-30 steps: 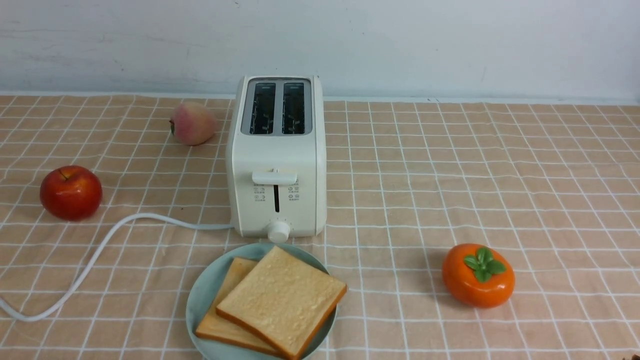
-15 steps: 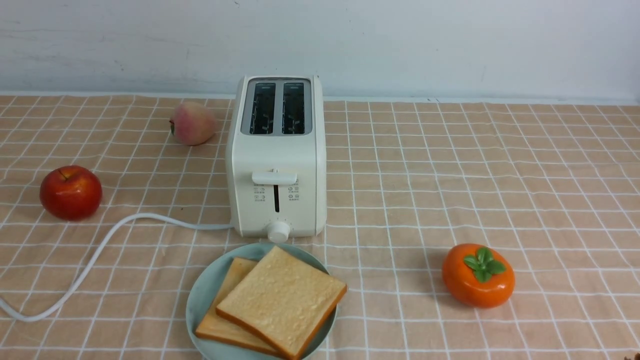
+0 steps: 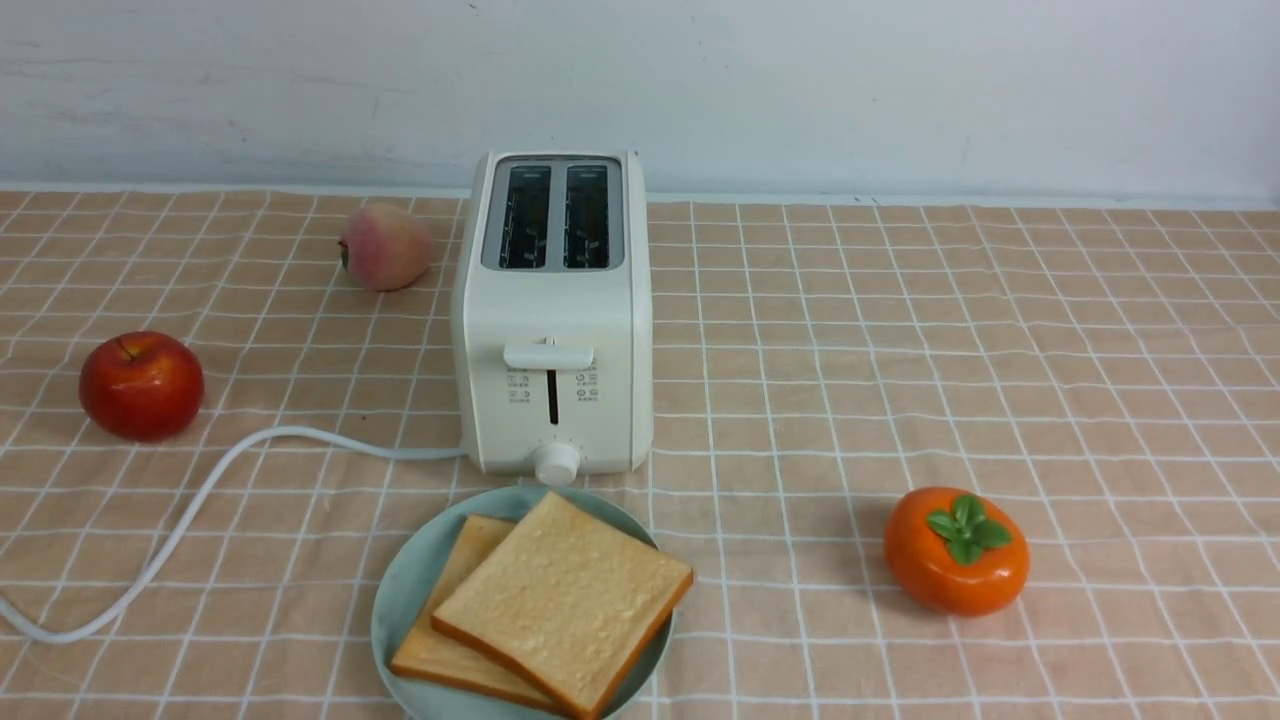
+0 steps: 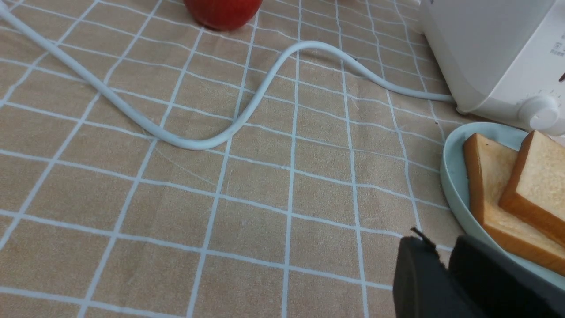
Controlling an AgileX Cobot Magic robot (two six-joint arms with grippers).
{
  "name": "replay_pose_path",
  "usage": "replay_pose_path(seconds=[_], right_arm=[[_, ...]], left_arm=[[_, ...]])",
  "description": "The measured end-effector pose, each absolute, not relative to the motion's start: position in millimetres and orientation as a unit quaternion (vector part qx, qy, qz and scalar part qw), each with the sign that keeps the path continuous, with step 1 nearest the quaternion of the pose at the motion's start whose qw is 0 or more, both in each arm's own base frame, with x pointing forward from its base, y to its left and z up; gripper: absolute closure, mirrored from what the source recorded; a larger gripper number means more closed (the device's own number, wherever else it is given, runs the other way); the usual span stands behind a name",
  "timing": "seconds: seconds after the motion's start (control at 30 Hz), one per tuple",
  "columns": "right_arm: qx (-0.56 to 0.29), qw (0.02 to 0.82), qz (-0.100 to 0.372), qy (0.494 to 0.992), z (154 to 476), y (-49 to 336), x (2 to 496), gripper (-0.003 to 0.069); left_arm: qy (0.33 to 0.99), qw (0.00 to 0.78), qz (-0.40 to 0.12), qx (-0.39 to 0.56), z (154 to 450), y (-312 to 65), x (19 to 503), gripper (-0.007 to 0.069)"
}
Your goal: Take toasted bread from bread machine on light coffee tablecloth place on plate.
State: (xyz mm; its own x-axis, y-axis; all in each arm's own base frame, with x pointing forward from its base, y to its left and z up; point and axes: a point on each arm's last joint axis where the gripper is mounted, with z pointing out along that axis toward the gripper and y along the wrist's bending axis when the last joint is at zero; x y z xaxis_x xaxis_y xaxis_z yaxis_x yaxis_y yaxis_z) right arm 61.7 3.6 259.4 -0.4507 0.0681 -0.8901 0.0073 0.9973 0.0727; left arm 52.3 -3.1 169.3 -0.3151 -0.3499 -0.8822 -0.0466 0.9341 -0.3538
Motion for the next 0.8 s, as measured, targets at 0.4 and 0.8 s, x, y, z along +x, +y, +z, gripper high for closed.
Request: replay_pose_path(seconds=[0.4, 0.8], right_arm=[[0.030, 0.552, 0.017, 0.833, 264.1, 1.1, 58.5, 0.0531], [0.026, 0.606, 0.002, 0.795, 239.3, -1.4, 67.7, 0.0515]], left_arm=[[0.800, 0.572, -0.132, -0.124, 169.2, -3.1, 52.3, 0.0513], [0.801, 0.571, -0.132, -0.124, 168.9, -3.1, 52.3, 0.0499]])
